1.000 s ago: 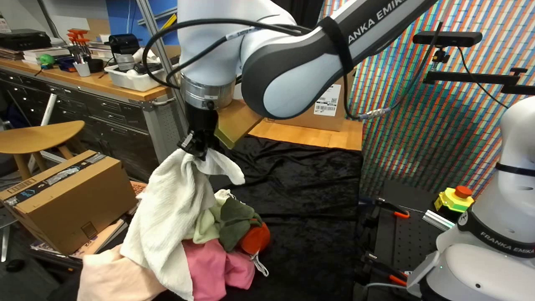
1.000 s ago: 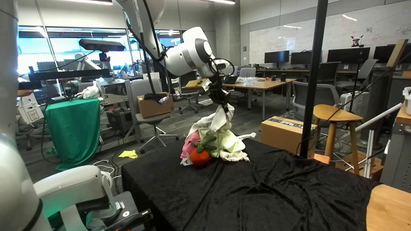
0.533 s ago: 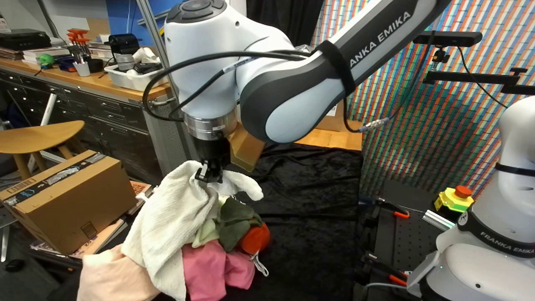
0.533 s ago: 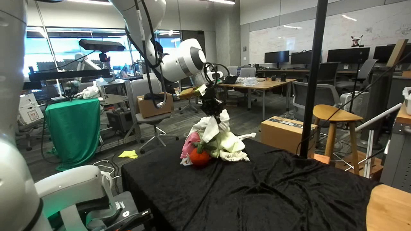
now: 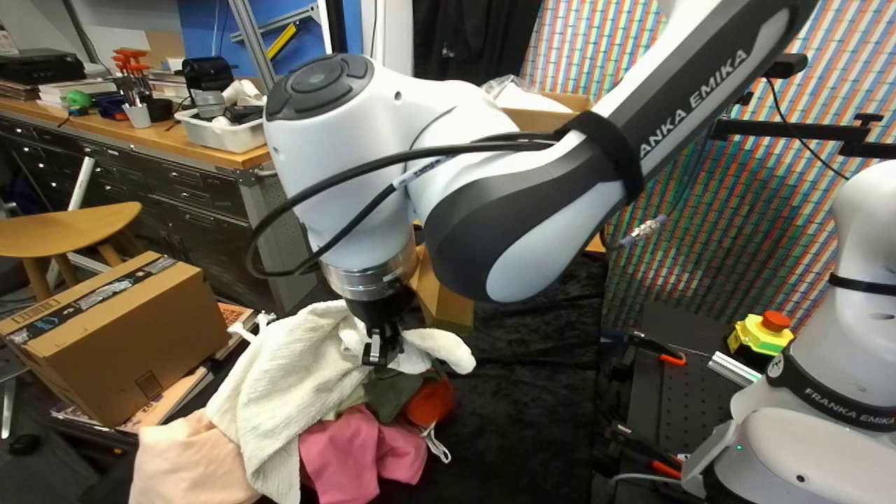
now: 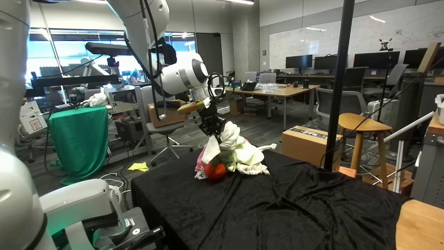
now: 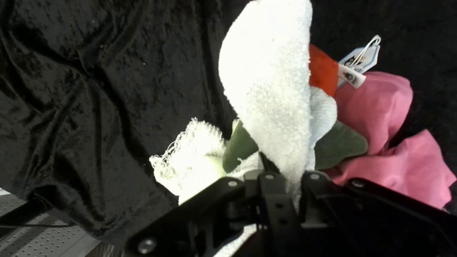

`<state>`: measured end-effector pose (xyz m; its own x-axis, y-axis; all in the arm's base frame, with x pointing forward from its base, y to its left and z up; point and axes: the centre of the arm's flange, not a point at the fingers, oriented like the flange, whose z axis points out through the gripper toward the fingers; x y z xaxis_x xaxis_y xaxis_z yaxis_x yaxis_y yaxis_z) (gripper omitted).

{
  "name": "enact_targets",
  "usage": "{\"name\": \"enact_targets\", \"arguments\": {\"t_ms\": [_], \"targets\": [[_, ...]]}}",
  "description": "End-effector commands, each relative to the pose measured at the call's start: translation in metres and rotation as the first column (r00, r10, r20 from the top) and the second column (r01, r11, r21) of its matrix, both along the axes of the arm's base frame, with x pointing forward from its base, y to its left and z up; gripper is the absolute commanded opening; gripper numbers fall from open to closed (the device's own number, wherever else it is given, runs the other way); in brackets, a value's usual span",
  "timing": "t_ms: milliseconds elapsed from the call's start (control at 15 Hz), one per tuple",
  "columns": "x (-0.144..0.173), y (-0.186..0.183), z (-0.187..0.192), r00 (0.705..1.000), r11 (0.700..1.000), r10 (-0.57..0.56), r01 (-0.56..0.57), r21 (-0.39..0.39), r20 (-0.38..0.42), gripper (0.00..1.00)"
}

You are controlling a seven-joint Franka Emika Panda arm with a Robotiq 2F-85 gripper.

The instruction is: Pick up the clothes and toy from the table and stack them on each other.

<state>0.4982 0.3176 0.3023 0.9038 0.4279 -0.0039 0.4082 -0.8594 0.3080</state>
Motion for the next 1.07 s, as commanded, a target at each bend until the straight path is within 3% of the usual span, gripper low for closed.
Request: {"name": "enact_targets", "arguments": {"t_ms": [0, 533, 1000], "targets": [[-0.005, 0.0, 0.001, 0.999, 0.999, 0.039, -0.04, -0.023, -0.022, 0.4], [-0.01, -0.008, 0.012, 0.999, 0.999, 0.033, -0.034, -0.02, -0.014, 0.99], [-0.03, -0.034, 0.05, 1.0, 0.999, -0.015, 0.015, -0.037, -0.017, 1.0]]}}
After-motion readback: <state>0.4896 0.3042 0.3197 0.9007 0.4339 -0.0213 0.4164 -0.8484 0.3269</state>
